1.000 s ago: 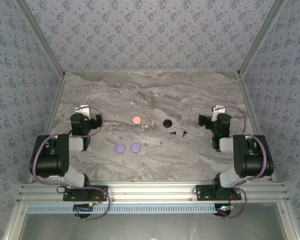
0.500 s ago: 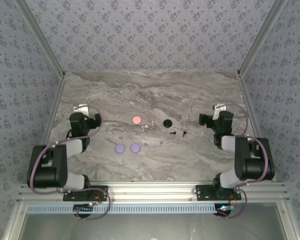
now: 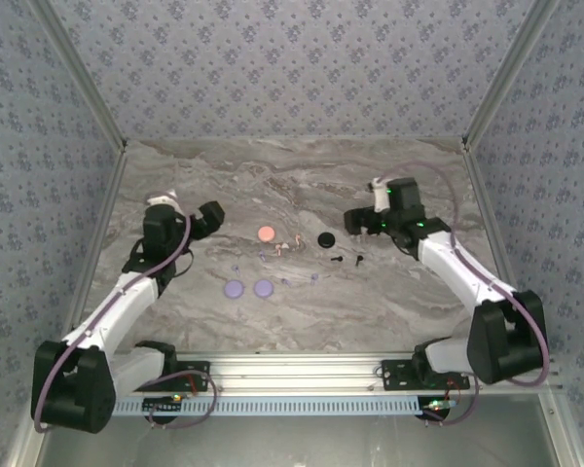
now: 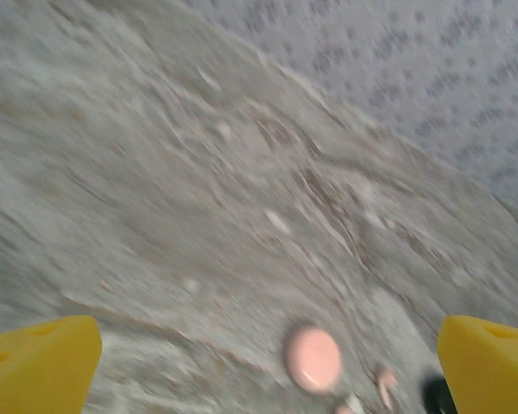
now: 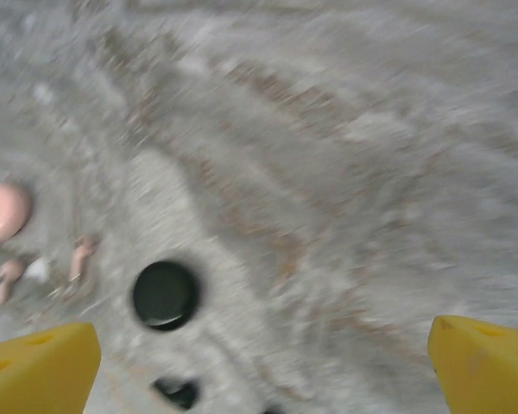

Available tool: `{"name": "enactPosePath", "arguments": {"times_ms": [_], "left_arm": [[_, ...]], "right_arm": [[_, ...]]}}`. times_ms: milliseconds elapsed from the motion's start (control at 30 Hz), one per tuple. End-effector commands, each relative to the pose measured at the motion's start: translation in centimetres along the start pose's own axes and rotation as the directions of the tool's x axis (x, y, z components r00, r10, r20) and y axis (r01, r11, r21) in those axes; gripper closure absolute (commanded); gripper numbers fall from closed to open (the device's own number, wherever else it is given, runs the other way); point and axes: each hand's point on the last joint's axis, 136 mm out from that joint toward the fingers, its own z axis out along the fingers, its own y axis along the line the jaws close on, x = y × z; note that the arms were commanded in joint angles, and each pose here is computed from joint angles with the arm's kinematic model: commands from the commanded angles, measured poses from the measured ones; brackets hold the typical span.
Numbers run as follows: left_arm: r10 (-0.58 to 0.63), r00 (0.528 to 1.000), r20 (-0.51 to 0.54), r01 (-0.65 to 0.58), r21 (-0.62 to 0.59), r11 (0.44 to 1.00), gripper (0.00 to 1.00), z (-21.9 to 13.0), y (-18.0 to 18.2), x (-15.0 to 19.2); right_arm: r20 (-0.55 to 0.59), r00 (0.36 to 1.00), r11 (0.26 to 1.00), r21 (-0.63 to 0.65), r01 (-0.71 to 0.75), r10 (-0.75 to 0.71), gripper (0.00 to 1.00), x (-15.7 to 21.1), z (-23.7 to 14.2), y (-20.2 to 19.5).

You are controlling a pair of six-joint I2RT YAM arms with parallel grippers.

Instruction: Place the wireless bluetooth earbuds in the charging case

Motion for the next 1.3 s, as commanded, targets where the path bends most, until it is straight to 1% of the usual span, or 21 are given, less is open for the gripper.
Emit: {"name": "enactPosePath", "arguments": {"times_ms": [0,67,233,300,333,367,400,600,967,1267], "left_arm": [[-0.046,0.996,-0.071,0.05,0.068,0.996,0.01,0.7,-3.0,1.1],[-0.016,0.996,-0.085,0.021,0.064,0.998,0.01,1.2,-3.8,1.1],[-0.002,0.994,-0.108,0.01,0.072,0.997,0.01,2.2,-4.7,1.8],[-0.006,0.993,-0.115,0.014,0.068,0.998,0.01,2.4,-4.6,2.1],[-0.007,0.993,-0.116,0.015,0.067,0.998,0.01,2.5,-4.6,2.2],[-0.01,0.993,-0.119,0.018,0.065,0.998,0.01,2.5,-4.5,2.3],[-0.012,0.993,-0.117,0.019,0.064,0.998,0.01,2.6,-4.5,2.3],[-0.012,0.993,-0.115,0.019,0.065,0.998,0.01,2.6,-4.6,2.2],[-0.006,0.993,-0.12,0.013,0.055,0.998,0.01,2.7,-4.6,2.1],[0.0,0.992,-0.125,0.006,0.045,0.999,0.01,2.6,-4.4,2.3]], "right_arm": [[-0.23,0.973,1.0,0.0,0.014,-0.013,0.0,4.4,1.3,2.0],[-0.263,0.964,0.999,-0.003,0.041,-0.041,0.0,4.7,2.4,3.0],[-0.342,0.932,0.991,0.021,0.134,-0.119,0.01,5.0,5.1,4.2],[-0.364,0.923,0.989,0.024,0.148,-0.129,0.04,5.1,6.1,4.3],[-0.382,0.915,0.988,0.027,0.154,-0.132,0.08,5.6,6.7,4.2],[-0.372,0.918,0.987,0.025,0.157,-0.136,0.11,4.6,7.2,4.5],[-0.38,0.914,0.986,0.023,0.165,-0.144,0.14,4.6,7.8,4.6],[-0.43,0.883,0.975,0.025,0.22,-0.188,0.19,5.5,10.4,5.3],[-0.48,0.853,0.969,0.021,0.246,-0.206,0.27,6.8,12.1,5.5],[-0.5,0.839,0.964,0.028,0.263,-0.214,0.38,7.7,12.9,5.4]]}}
